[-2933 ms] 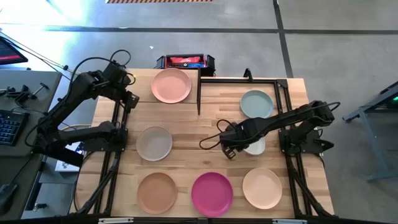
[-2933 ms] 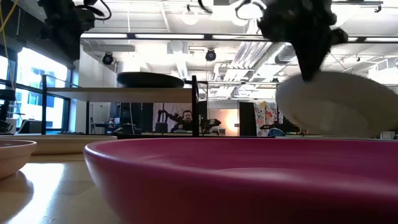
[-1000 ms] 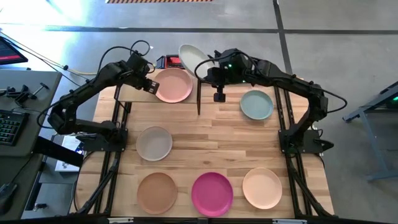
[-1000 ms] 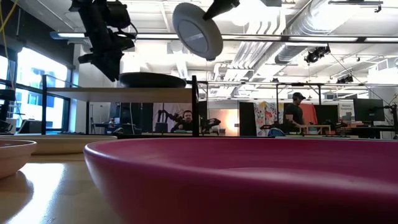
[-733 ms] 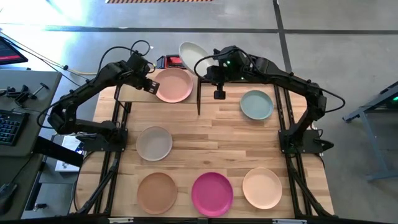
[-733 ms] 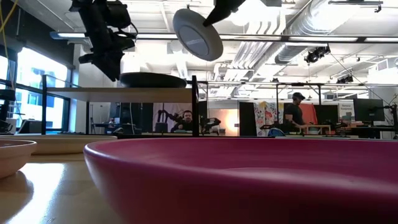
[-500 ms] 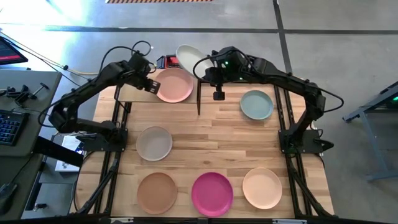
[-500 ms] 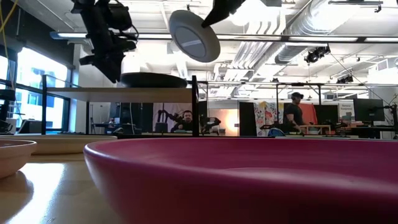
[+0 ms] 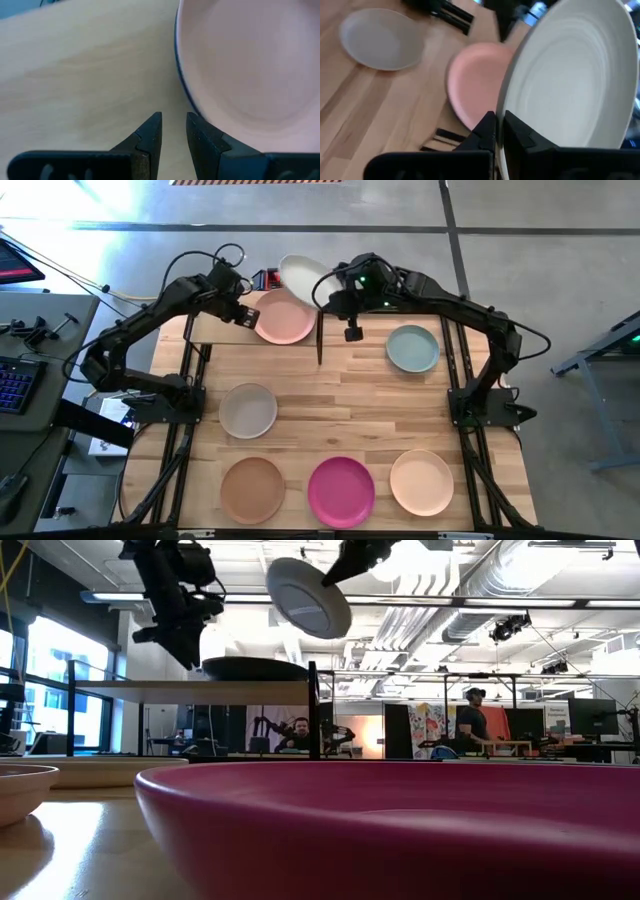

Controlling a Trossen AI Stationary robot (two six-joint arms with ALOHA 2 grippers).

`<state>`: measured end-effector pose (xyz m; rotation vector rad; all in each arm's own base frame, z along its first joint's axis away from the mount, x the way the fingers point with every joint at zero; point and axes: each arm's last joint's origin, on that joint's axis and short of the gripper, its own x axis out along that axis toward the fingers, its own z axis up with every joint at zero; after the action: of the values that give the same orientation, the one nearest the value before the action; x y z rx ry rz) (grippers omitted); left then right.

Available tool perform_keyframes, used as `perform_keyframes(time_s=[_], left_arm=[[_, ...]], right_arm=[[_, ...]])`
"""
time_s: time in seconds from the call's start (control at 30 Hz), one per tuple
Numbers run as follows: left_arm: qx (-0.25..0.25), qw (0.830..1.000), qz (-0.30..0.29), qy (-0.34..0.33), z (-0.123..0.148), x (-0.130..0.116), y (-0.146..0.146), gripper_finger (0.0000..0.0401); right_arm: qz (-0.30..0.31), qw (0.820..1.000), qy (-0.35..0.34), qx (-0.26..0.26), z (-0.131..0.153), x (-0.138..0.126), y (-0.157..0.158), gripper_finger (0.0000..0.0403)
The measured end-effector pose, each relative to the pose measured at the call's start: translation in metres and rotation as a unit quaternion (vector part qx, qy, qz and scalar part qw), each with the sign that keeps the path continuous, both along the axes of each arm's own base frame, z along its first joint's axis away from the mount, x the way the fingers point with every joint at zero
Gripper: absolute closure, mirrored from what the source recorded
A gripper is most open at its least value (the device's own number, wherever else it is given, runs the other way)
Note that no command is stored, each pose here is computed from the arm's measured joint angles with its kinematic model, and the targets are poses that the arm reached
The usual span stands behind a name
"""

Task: Place and stack plates onto a shelf
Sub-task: Stack the white plate on the pink plate on the shelf

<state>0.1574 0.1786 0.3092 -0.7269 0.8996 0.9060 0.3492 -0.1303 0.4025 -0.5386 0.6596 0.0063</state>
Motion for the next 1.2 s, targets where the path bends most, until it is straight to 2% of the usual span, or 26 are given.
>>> perform_keyframes(time_s=[0.2, 0.63, 0.97, 1.2], left_arm=[[0.034, 0.999, 0.001, -0.030, 0.026, -0.004, -0.004, 0.0323], [0.084, 0.993, 0.014, -0.086, 0.066, -0.023, -0.027, 0.0323], [0.099, 0.988, 0.027, -0.112, 0.076, -0.034, -0.039, 0.0323], [0.098, 0.989, 0.026, -0.111, 0.075, -0.033, -0.038, 0.0323]], right_arm=[[0.061, 0.998, 0.000, -0.010, -0.014, 0.016, -0.003, 0.0403], [0.135, 0.988, 0.046, -0.065, -0.052, 0.043, -0.010, 0.0403], [0.162, 0.981, 0.063, -0.087, -0.078, 0.062, -0.013, 0.0403], [0.158, 0.974, 0.090, -0.132, -0.090, 0.069, -0.018, 0.0403]])
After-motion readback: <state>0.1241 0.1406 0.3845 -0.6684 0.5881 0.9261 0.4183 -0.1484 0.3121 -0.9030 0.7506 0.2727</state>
